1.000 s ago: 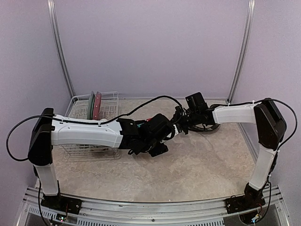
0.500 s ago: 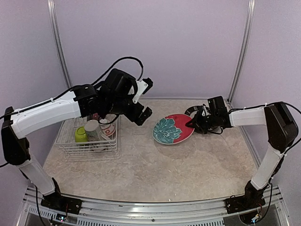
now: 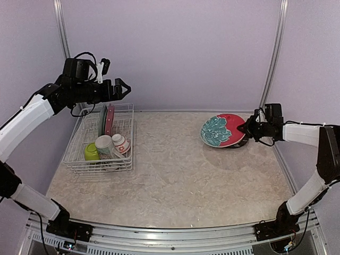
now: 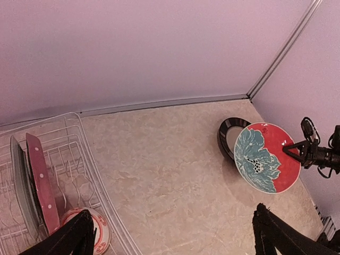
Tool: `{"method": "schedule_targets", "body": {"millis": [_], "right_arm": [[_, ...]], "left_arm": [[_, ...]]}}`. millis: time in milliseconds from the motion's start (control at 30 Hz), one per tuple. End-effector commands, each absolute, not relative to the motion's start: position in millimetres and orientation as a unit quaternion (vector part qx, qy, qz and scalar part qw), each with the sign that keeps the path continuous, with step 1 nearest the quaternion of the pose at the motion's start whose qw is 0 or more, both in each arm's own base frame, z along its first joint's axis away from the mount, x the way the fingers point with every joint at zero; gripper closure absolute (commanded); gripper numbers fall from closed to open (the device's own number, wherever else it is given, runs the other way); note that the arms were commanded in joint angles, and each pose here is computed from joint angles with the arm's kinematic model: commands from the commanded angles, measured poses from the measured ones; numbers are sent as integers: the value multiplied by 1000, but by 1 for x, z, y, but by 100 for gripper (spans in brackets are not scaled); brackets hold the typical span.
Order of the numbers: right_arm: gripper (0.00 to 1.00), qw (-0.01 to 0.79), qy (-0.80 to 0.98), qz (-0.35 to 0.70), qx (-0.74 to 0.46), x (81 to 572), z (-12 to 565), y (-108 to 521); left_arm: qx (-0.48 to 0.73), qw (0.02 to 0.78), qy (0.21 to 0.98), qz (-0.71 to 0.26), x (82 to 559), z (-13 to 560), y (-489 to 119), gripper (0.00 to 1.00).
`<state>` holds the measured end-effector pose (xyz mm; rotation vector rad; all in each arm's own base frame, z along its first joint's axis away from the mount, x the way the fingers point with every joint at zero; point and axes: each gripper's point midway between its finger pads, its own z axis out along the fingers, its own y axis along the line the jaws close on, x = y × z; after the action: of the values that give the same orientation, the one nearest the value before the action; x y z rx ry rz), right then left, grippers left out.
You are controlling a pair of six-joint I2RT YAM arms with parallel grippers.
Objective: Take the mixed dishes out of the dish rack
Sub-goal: Place the plate with another plate.
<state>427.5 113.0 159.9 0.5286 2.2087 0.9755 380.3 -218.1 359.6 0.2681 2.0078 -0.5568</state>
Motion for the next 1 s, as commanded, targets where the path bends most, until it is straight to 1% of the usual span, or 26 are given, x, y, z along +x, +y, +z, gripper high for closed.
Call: {"method": "schedule_targets", "body": {"millis": [0, 233, 400, 633, 967], "right_arm": [[100, 395, 808, 396, 184, 442, 203, 92], [100, 399, 805, 387, 208, 464, 193, 54], [100, 398, 802, 390, 216, 482, 185, 37], [100, 381, 808, 395, 214, 508, 165, 31], [100, 367, 809, 404, 219, 526, 143, 31]], "left_arm": [[39, 472, 824, -310, 386, 365, -200, 1], [1, 448, 829, -335, 397, 362, -181, 1], [3, 455, 827, -331, 396, 365, -177, 1], [5, 451, 829, -330, 398, 363, -177, 1], [9, 440, 833, -335, 401, 355, -182, 1]]}}
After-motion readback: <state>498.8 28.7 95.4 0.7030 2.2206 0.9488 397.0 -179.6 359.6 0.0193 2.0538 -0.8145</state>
